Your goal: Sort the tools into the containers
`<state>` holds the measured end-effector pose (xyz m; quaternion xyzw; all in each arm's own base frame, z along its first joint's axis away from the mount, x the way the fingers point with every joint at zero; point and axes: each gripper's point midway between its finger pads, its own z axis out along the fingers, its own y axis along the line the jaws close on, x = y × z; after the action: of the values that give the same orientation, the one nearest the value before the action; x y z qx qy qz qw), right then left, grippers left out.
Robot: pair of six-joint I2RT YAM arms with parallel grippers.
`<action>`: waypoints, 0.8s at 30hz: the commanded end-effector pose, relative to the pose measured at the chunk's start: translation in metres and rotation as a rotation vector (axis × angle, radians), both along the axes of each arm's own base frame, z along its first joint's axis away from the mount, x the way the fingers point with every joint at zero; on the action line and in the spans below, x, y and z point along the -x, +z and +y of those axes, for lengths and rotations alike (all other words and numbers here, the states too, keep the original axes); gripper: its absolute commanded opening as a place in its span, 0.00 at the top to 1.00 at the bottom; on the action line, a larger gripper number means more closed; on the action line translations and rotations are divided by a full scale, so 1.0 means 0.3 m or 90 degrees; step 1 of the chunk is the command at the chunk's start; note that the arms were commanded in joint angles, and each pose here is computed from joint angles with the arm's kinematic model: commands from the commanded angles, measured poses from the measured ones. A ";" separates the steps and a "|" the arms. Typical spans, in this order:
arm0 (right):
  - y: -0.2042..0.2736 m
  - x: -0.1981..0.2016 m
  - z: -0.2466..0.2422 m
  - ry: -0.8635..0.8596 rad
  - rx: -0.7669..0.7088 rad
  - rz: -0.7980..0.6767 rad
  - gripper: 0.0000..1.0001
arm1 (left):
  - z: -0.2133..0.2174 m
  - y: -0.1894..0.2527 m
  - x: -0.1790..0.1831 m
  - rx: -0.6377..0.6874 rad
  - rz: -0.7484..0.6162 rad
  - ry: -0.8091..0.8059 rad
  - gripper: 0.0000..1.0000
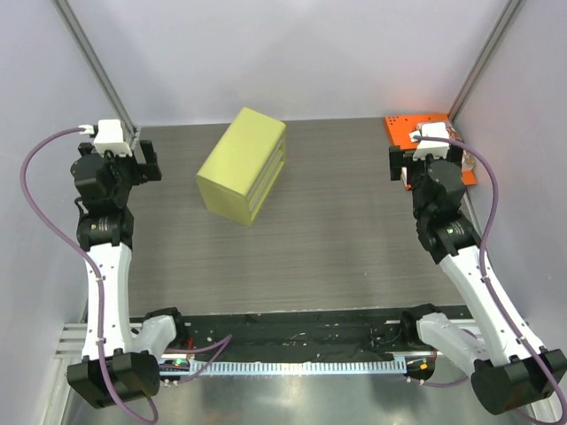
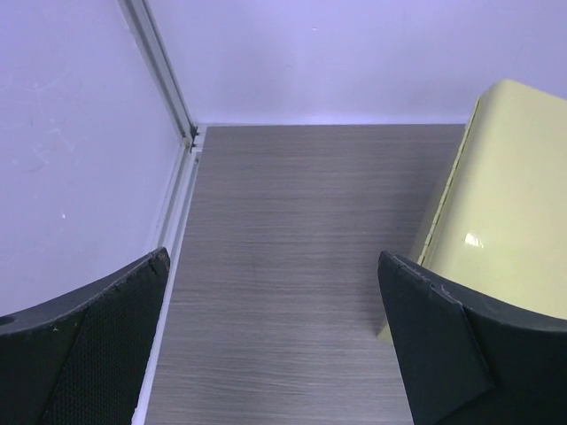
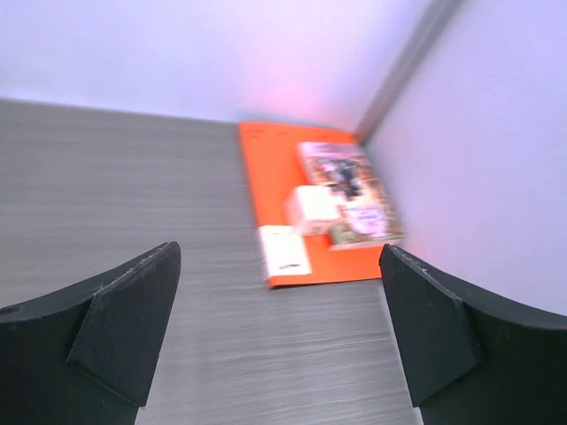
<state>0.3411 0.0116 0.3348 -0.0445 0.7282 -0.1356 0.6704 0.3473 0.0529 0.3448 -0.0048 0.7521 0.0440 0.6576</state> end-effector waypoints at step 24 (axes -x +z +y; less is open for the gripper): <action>0.616 -0.037 -0.321 -0.155 0.028 -0.274 0.03 | 0.176 0.367 0.110 -0.004 -0.118 0.025 0.00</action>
<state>0.3571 -0.0906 0.4943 0.0531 0.5870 -0.2621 0.7641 0.3146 0.1115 0.4483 -0.0242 0.6927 0.0751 0.7169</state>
